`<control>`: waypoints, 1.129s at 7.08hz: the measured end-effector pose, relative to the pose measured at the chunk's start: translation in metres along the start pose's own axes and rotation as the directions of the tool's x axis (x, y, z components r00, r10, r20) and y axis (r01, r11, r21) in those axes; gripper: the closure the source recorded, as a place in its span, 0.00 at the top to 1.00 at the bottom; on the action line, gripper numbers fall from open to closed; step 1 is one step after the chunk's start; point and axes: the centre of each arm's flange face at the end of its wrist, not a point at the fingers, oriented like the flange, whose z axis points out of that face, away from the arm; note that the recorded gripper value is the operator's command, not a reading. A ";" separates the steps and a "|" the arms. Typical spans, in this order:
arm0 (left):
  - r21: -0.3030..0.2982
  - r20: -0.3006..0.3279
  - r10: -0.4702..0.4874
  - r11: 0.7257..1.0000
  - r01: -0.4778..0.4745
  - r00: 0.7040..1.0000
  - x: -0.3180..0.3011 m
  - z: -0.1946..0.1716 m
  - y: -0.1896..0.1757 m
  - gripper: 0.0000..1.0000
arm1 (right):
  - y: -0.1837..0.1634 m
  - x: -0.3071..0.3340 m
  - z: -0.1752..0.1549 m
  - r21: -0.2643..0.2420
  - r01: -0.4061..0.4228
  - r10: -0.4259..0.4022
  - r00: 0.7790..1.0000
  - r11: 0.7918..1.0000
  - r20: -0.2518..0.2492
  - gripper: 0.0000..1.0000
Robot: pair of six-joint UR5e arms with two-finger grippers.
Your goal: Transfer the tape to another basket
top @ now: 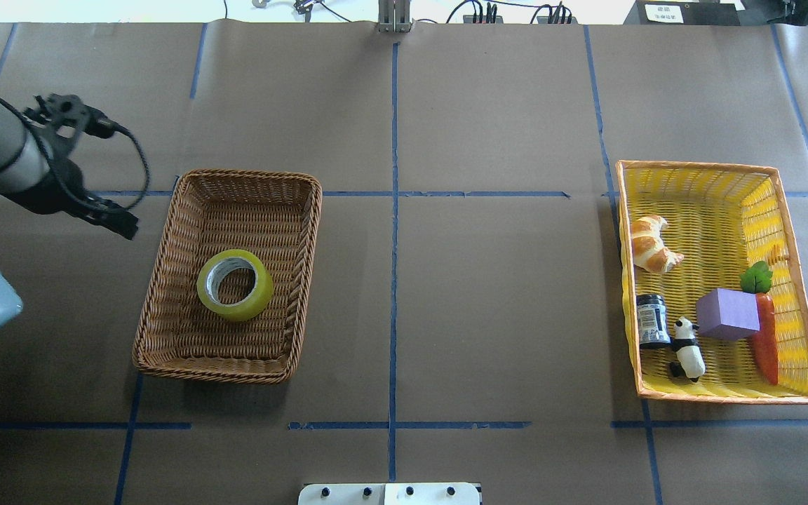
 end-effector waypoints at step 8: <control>-0.005 -0.011 -0.210 0.978 0.210 0.978 -0.339 -0.059 0.218 1.00 | 0.107 0.092 0.050 -0.105 -0.214 0.217 0.976 0.971 0.018 1.00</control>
